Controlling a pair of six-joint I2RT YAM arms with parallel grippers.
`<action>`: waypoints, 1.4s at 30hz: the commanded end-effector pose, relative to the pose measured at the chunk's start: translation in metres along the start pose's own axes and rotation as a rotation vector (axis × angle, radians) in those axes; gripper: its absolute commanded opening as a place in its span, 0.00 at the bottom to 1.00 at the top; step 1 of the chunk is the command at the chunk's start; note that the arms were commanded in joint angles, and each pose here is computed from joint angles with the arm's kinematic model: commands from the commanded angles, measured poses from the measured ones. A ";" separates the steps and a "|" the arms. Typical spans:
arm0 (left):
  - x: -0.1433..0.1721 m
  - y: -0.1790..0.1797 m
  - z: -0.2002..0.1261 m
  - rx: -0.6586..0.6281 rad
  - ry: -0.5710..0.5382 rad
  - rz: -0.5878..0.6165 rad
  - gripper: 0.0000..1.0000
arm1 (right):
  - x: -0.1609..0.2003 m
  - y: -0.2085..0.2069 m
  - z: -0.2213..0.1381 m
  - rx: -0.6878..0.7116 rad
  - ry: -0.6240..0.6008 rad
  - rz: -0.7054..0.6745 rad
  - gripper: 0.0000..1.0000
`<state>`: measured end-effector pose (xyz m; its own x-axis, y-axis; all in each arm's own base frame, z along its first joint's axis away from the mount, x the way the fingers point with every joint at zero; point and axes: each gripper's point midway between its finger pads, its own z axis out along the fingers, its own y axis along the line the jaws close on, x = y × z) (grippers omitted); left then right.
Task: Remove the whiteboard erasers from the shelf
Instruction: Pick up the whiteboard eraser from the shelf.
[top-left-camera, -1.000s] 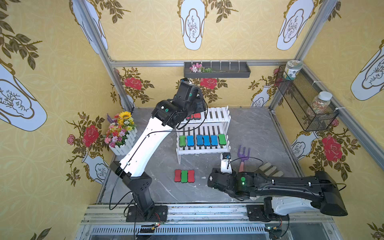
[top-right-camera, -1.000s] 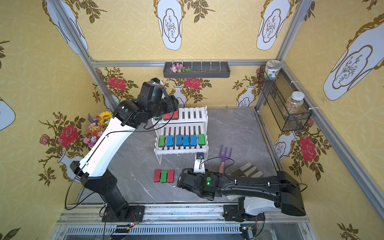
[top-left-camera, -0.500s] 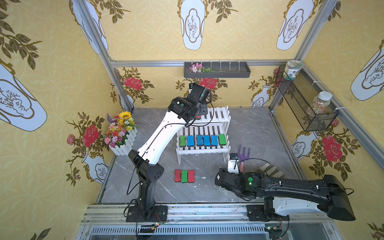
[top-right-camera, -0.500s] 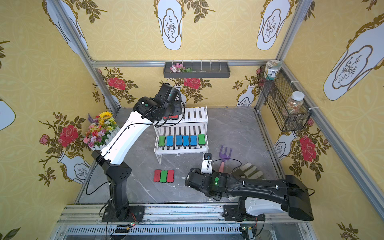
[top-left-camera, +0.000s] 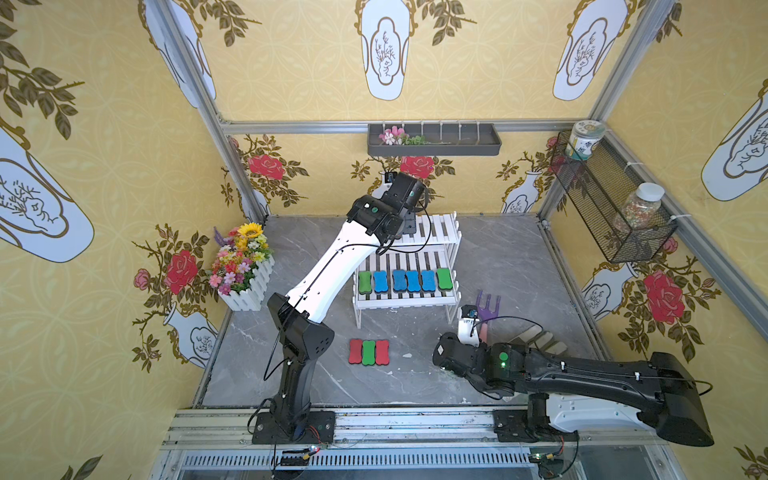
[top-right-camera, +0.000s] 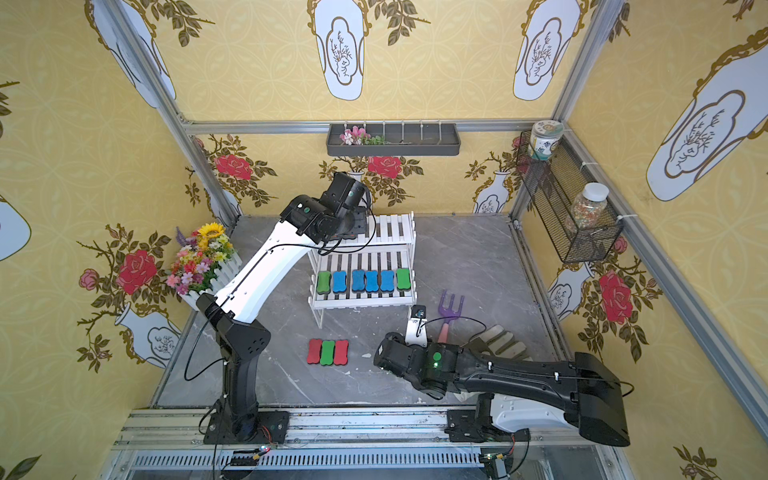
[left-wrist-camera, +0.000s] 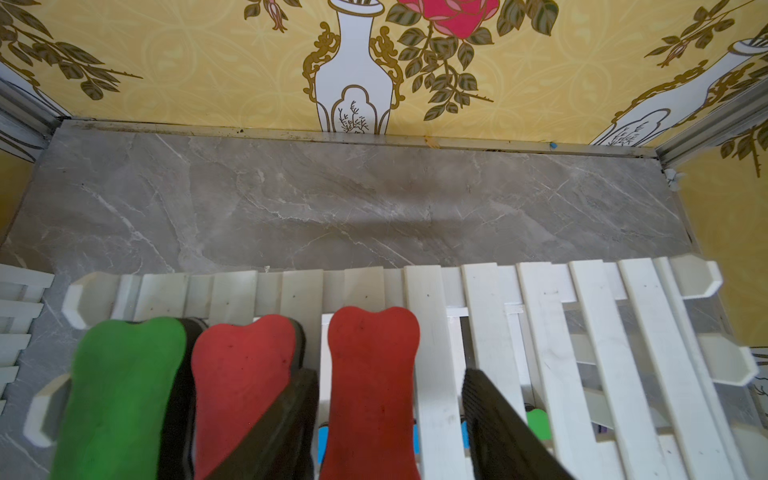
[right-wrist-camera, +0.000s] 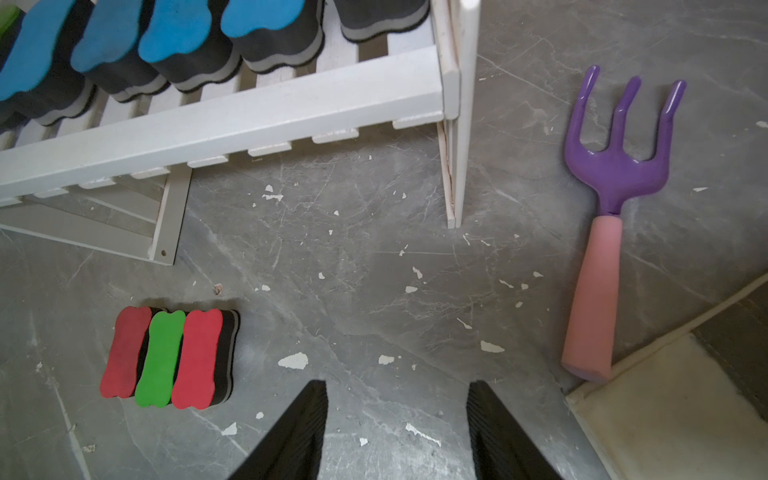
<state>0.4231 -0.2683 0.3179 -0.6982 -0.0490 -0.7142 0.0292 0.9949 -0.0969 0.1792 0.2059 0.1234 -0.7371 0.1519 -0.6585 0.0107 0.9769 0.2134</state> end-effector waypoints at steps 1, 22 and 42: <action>0.000 0.002 0.006 -0.024 -0.005 0.017 0.61 | -0.003 0.003 -0.001 -0.019 -0.010 0.008 0.59; 0.016 0.007 0.025 -0.089 0.041 0.069 0.48 | -0.005 0.001 -0.001 -0.017 -0.018 0.019 0.59; 0.013 -0.019 -0.078 0.044 -0.092 -0.034 0.37 | -0.014 -0.011 -0.009 0.001 -0.051 0.070 0.59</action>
<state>0.3769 -0.2815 0.3634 -0.6370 -0.0643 -0.7682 0.0681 0.9879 -0.1392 0.1813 0.1991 0.1335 -0.7190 0.2134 -0.6614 0.0407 0.9630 0.2665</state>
